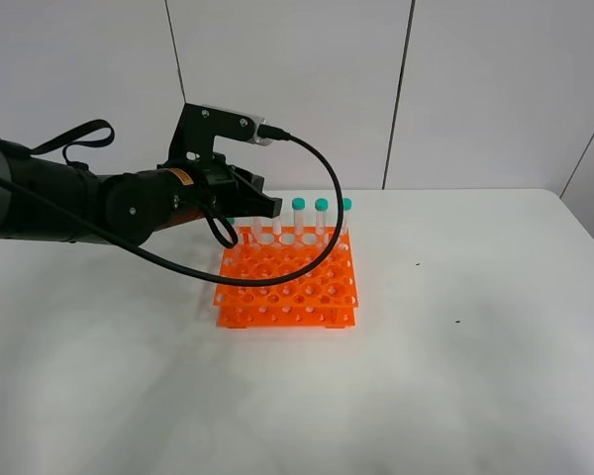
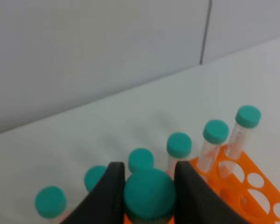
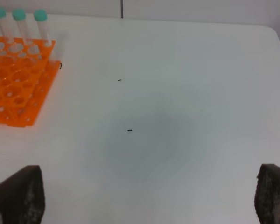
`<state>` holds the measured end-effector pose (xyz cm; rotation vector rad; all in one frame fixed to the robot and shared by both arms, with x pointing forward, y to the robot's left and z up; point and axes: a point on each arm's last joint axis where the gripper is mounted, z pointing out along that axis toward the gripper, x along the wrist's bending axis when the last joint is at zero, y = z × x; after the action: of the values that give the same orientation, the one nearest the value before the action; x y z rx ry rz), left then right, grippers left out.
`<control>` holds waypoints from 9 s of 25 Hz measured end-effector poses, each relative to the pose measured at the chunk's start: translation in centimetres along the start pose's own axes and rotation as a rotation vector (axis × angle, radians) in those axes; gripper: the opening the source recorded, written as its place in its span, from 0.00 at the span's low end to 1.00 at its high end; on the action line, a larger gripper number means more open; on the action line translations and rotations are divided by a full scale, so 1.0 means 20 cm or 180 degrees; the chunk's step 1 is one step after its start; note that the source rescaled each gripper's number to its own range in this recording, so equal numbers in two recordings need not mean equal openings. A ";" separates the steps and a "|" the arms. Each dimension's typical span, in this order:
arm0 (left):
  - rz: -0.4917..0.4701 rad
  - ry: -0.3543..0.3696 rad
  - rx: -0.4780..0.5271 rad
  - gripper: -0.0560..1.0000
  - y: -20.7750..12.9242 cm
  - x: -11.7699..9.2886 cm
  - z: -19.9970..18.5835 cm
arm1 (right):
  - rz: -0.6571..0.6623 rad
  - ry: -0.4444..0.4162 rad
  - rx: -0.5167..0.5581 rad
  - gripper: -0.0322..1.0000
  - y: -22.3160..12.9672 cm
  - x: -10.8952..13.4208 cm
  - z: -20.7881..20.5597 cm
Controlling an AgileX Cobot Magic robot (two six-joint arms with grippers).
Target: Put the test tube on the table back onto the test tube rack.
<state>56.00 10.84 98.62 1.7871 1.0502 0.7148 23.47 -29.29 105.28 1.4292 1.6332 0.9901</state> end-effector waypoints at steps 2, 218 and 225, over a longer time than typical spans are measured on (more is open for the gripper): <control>0.0048 -0.0025 0.0025 0.06 -0.01 0.00 0.01 | 0.0000 0.0000 0.0000 1.00 0.00 0.00 0.00; -0.1515 0.0625 0.3372 1.00 0.10 0.97 -0.42 | 0.0013 0.0020 0.0001 1.00 0.00 0.00 0.00; -0.1527 0.0626 0.3389 1.00 0.01 0.74 -0.81 | 0.0013 0.0020 0.0001 1.00 0.00 0.00 0.00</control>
<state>49.87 30.55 106.04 2.1664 2.1591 -0.0284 23.47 -29.24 105.26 1.4316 1.6356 0.9976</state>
